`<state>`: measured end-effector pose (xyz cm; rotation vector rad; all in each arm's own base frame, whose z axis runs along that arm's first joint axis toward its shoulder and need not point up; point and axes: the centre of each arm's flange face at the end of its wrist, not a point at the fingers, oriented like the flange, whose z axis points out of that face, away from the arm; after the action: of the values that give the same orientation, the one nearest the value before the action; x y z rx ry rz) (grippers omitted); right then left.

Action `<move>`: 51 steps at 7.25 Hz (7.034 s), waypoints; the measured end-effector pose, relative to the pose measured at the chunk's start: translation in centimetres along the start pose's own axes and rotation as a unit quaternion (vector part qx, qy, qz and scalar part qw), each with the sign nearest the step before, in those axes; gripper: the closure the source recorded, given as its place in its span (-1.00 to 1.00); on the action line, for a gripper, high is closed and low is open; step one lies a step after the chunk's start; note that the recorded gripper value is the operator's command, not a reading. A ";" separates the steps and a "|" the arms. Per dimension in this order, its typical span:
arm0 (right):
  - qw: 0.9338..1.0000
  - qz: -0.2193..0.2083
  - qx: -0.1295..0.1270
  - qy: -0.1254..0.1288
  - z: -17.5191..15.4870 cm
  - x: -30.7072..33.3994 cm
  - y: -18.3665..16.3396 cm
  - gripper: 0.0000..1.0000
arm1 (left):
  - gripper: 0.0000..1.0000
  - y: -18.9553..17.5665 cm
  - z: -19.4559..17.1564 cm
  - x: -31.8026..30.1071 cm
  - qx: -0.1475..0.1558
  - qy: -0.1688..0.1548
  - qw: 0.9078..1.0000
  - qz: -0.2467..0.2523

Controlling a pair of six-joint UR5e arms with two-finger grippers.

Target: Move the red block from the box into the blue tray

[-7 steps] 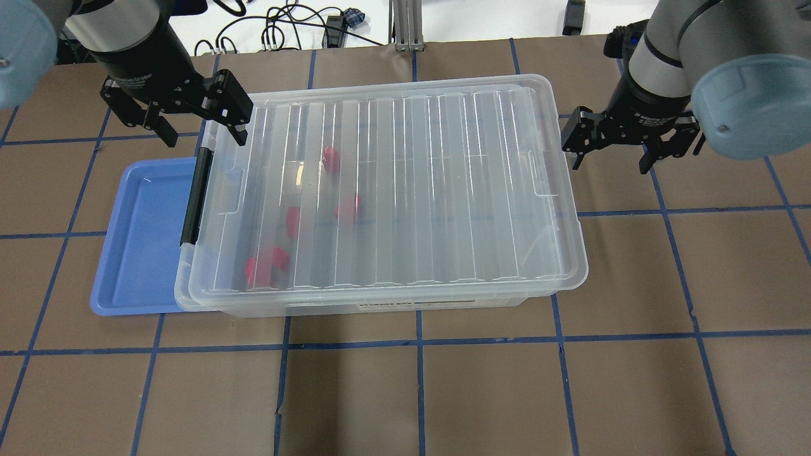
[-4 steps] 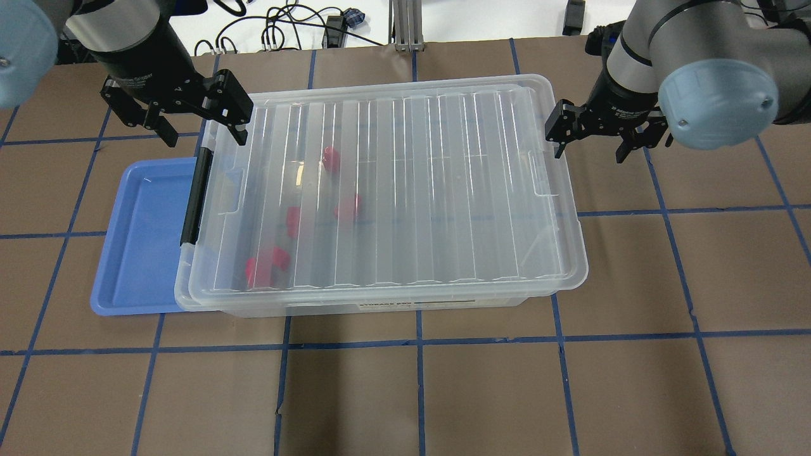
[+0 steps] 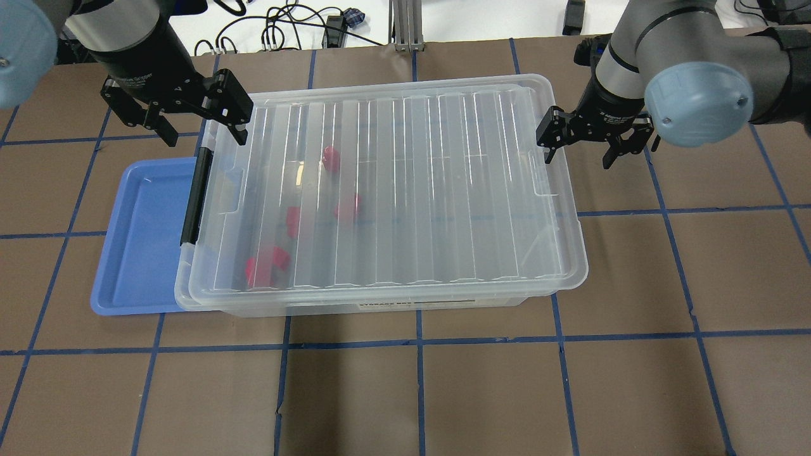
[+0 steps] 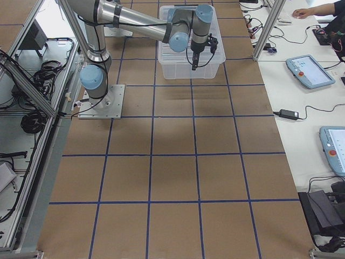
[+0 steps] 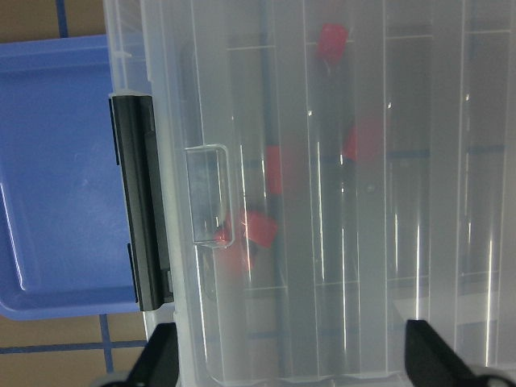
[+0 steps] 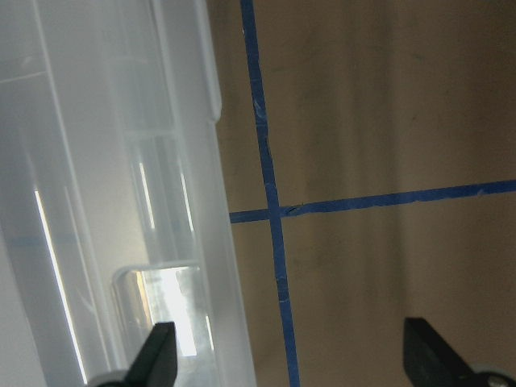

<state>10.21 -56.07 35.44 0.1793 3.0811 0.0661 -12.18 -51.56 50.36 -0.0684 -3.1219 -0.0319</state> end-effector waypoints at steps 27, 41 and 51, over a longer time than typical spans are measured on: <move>0.978 -0.144 0.007 0.151 -2.0 16.7 -3.1 -1.00 | -1.00 0.0 0.0 0.1 0.000 0.002 1.000 0.001; 0.995 -0.046 -0.002 0.083 -13.2 14.0 -2.6 -1.00 | -1.00 -5.5 22.5 0.3 -0.051 0.006 0.998 0.043; 0.996 -0.039 -0.006 0.085 -13.2 14.2 -2.3 -1.00 | 1.00 -4.4 31.7 0.2 0.004 0.001 0.999 0.052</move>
<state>-4.90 -57.26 47.77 0.0554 3.2524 0.1007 -13.13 -55.26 18.55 -0.2305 -3.1103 -0.0184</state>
